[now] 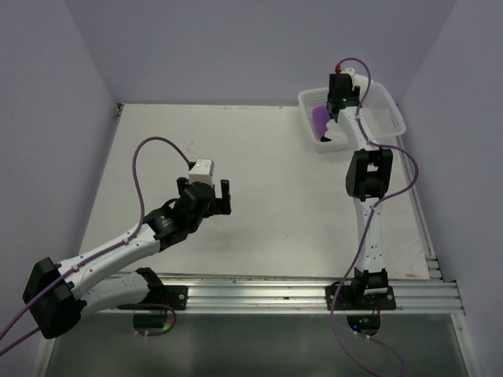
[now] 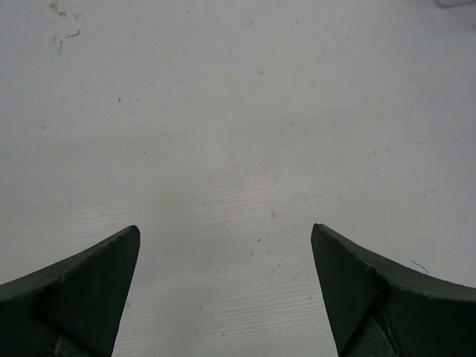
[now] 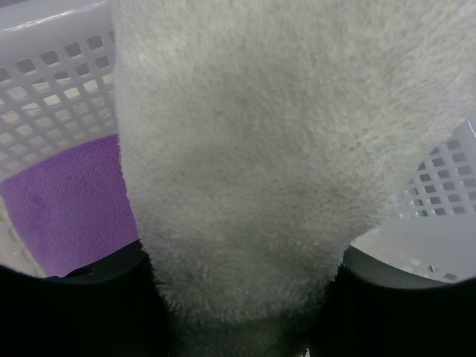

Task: Roll the towels
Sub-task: Place the rolled towel into the container

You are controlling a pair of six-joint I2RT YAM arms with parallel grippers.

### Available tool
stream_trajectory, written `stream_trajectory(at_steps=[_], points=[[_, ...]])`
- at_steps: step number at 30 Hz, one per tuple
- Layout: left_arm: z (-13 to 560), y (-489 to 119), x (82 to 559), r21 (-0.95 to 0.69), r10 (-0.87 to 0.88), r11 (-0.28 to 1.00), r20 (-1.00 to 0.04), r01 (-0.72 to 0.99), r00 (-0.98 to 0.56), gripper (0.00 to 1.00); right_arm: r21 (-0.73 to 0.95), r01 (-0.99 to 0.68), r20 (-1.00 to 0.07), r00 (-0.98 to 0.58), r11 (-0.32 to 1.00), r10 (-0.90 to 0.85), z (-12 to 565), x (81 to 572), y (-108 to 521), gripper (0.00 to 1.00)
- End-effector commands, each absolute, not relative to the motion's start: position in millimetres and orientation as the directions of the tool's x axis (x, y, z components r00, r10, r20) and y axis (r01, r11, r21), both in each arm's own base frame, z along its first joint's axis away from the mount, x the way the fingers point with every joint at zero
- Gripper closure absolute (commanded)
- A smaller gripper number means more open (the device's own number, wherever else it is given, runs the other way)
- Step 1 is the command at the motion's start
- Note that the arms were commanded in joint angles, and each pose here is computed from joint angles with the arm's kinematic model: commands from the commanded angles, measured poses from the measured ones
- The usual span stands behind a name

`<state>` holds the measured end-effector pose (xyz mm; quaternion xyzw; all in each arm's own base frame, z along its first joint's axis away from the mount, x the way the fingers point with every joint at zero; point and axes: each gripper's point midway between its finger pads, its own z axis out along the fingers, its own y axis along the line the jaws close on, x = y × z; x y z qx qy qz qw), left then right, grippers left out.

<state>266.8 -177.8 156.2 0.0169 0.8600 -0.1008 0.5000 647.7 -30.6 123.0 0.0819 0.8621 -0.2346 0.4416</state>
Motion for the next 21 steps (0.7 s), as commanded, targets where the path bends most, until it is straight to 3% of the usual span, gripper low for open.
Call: stream_trajectory(at_steps=[1,6,9,12,13,14,16,21], points=[[157.9,-178.3,272.6,-0.162,-0.078,0.978,-0.873,0.135,-0.481,0.01,-0.282,0.359,-0.854,-0.517,0.889,-0.062,168.3,655.3,-43.0,1.00],[156.8,-176.8,275.8,-0.166,-0.083,0.977,-0.870,0.132,-0.486,0.00,-0.289,0.319,-0.841,-0.535,0.903,-0.080,162.1,651.7,-38.8,1.00],[155.3,-176.0,277.1,-0.168,-0.084,0.977,-0.867,0.131,-0.491,0.00,-0.320,0.336,-0.830,-0.551,0.886,-0.091,151.4,652.3,-44.6,0.91],[153.4,-175.9,278.0,-0.168,-0.082,0.977,-0.864,0.130,-0.497,0.00,-0.312,0.348,-0.835,-0.544,0.884,-0.080,146.7,655.9,-44.8,0.64],[153.1,-176.0,278.4,-0.170,-0.084,0.977,-0.863,0.129,-0.498,0.01,-0.304,0.349,-0.840,-0.537,0.887,-0.077,147.4,657.6,-43.9,0.42],[153.1,-175.4,278.8,-0.171,-0.086,0.977,-0.863,0.127,-0.498,0.00,-0.296,0.352,-0.844,-0.531,0.888,-0.070,147.3,658.3,-43.3,0.36],[151.6,-174.7,279.5,-0.169,-0.085,0.978,-0.861,0.124,-0.502,0.01,-0.287,0.360,-0.848,-0.526,0.888,-0.061,147.8,658.4,-43.2,0.28],[151.8,-174.0,280.1,-0.174,-0.089,0.977,-0.859,0.124,-0.504,0.01,-0.264,0.367,-0.858,-0.512,0.892,-0.044,152.6,657.0,-41.7,0.22]])
